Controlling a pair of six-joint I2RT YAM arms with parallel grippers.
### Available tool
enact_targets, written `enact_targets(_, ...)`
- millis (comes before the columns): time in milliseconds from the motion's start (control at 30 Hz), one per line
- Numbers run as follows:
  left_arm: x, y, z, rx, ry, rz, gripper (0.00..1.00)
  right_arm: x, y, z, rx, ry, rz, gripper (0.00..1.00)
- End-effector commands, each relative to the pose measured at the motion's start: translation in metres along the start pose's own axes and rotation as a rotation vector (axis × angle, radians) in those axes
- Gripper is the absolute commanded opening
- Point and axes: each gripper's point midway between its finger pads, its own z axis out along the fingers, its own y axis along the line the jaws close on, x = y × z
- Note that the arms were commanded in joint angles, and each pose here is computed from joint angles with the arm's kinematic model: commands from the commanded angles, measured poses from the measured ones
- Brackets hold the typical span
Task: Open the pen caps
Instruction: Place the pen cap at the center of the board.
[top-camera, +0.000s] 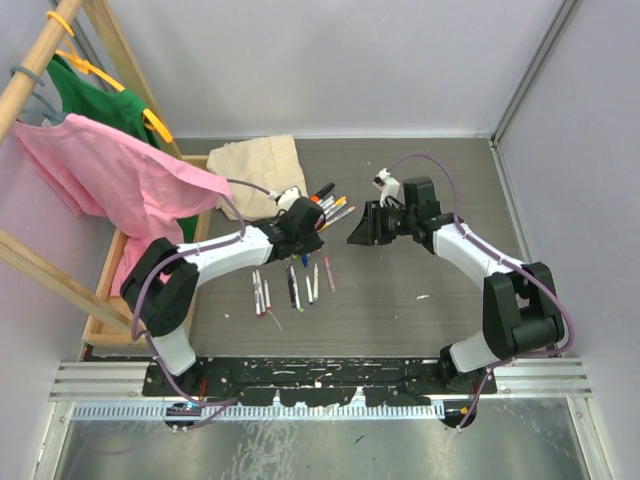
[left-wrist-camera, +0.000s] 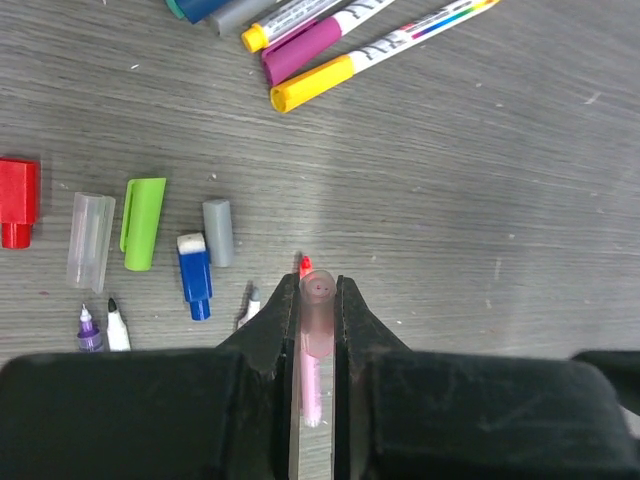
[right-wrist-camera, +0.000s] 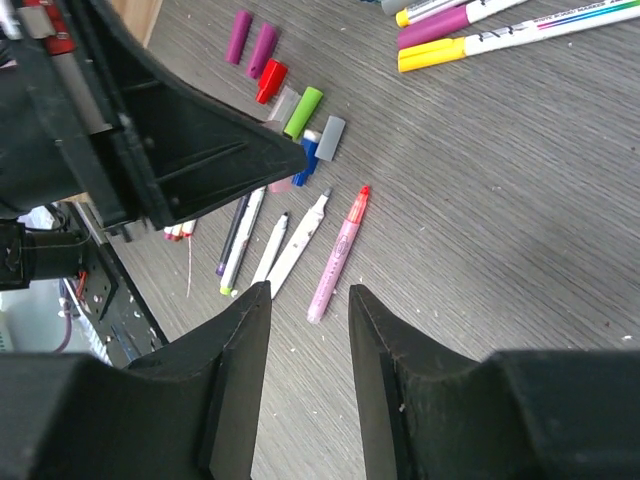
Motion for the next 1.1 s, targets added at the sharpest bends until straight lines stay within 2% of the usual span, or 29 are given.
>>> enact_targets(0, 0.000, 0.009, 0.005, -0.102, 0.008, 0.067, 0.09, -0.030, 0.015, -0.014, -0.030, -0.073, -0.085, 0.43)
enact_targets(200, -0.001, 0.008, 0.016, -0.123, -0.004, 0.075, 0.16, -0.031, 0.010, -0.016, -0.023, -0.076, -0.076, 0.43)
enact_targets(767, 0.005, -0.003, 0.042, -0.132, 0.027, 0.088, 0.21, -0.032, 0.005, -0.017, -0.023, -0.074, -0.056, 0.44)
enact_targets(1067, 0.009, 0.000, 0.046, -0.142, 0.035, 0.091, 0.27, -0.031, 0.005, -0.016, -0.026, -0.070, -0.050, 0.44)
